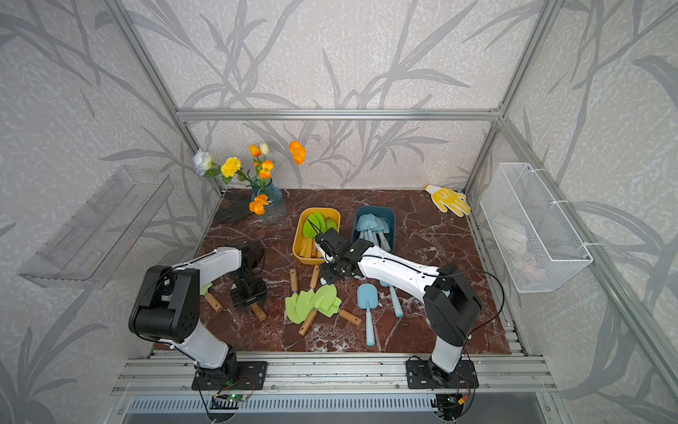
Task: Sort the small shovels by color and place them into the storage box
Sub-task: Pick up the shovel from the center of the board, then place the shovel in the storage box.
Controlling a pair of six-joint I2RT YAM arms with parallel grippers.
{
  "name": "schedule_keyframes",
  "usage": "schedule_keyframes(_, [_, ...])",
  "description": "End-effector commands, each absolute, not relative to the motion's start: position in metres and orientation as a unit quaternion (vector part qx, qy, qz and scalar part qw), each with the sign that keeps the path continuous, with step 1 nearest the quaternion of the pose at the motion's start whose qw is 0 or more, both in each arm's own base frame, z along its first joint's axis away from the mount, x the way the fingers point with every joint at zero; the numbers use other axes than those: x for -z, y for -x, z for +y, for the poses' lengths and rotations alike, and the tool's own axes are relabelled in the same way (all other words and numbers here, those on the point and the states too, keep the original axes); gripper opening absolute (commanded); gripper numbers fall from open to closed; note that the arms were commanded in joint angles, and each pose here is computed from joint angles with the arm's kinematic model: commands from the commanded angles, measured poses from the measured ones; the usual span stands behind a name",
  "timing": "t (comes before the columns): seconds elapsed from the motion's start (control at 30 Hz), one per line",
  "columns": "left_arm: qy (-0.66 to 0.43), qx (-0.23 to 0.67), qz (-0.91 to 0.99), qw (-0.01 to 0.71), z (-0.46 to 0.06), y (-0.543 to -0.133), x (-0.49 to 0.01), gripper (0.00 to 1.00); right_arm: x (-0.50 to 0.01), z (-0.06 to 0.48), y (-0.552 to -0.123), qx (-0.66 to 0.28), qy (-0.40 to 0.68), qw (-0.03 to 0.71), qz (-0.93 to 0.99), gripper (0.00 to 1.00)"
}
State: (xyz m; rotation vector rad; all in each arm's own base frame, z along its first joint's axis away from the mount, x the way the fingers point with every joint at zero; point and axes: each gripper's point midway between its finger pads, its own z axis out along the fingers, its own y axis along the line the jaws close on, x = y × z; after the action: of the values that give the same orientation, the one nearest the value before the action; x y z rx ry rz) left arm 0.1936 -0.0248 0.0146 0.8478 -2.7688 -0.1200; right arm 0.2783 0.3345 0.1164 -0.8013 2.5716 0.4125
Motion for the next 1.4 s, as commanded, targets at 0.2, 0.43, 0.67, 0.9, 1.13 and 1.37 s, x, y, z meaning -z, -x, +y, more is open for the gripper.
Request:
schedule_keyframes(0.2, [-0.28, 0.033, -0.957, 0.069, -0.029, -0.222, -0.046, 0.0, -0.125, 0.339, -0.279, -0.157, 0.285, 0.212, 0.922, 0.45])
schedule_keyframes(0.43, [-0.213, -0.054, -0.974, -0.049, -0.068, -0.309, -0.133, 0.0, -0.176, 0.312, -0.298, -0.134, 0.255, 0.269, 0.919, 0.45])
schedule_keyframes(0.67, [-0.149, -0.105, -0.981, -0.064, -0.133, -0.38, -0.146, 0.0, -0.209, 0.252, -0.314, -0.105, 0.191, 0.32, 0.922, 0.45])
schedule_keyframes(0.9, [-0.083, -0.103, -0.991, -0.034, -0.202, -0.417, -0.105, 0.0, -0.215, 0.2, -0.304, -0.082, 0.137, 0.341, 0.926, 0.45])
schedule_keyframes(1.13, [-0.066, -0.116, -0.991, -0.005, -0.238, -0.43, -0.074, 0.0, -0.21, 0.165, -0.283, -0.067, 0.1, 0.343, 0.932, 0.45])
schedule_keyframes(1.37, [-0.049, -0.115, -0.992, 0.016, -0.258, -0.425, -0.055, 0.08, -0.201, 0.152, -0.27, -0.06, 0.085, 0.337, 0.936, 0.45])
